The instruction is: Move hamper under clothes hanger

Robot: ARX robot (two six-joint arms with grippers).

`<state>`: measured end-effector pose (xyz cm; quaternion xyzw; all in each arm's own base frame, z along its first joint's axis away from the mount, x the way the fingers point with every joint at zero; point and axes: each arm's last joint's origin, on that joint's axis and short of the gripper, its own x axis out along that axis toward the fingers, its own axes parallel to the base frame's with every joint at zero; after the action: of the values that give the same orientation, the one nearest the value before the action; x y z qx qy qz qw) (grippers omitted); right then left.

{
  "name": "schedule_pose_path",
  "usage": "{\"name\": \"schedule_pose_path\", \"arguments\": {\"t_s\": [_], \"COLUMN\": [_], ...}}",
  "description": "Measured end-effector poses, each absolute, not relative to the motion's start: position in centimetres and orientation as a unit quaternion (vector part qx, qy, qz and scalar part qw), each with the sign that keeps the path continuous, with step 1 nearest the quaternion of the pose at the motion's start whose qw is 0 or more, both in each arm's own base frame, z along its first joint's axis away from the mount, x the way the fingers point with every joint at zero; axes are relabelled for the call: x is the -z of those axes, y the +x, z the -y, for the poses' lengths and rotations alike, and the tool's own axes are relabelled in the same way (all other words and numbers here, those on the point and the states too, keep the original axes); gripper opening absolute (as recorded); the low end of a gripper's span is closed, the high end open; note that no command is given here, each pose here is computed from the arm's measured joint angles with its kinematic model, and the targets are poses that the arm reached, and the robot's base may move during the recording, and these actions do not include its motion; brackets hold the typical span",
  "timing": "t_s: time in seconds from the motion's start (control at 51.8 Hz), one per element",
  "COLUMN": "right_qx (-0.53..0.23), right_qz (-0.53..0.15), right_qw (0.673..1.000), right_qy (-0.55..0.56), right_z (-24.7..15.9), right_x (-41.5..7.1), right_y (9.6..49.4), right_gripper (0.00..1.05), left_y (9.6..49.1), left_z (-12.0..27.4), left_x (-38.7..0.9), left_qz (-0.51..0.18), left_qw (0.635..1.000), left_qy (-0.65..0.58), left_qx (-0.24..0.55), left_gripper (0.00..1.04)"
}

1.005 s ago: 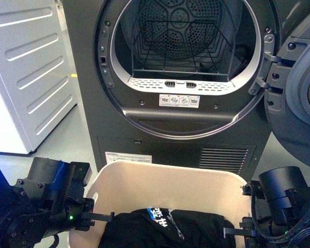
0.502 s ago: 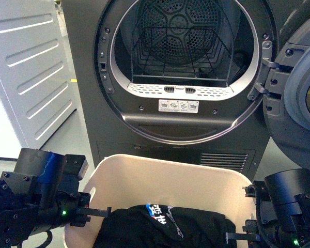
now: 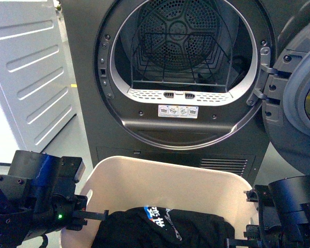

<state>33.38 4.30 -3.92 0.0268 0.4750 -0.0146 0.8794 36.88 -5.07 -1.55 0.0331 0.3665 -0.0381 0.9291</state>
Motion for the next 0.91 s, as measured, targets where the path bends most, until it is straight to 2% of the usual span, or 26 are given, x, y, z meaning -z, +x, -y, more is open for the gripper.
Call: {"name": "schedule_pose_path", "arguments": {"t_s": [0.309,0.908], "right_qx": [-0.003,0.014], "right_qz": [-0.473,-0.471], "right_qw": [0.881,0.881], "right_qy": [0.028,0.029], "right_z": [-5.0,-4.2], "right_x": [3.8,3.7], "right_y": [33.5,33.5], "right_gripper": [0.05,0.05], "left_y": [36.8,36.9], "left_z": [4.0,4.9], "left_x": [1.6,1.4], "left_qz": [-0.369,-0.364], "left_qw": [0.929,0.930], "left_qy": [0.029,0.031], "left_qx": [0.019,0.035], "left_gripper": [0.04,0.04]}}
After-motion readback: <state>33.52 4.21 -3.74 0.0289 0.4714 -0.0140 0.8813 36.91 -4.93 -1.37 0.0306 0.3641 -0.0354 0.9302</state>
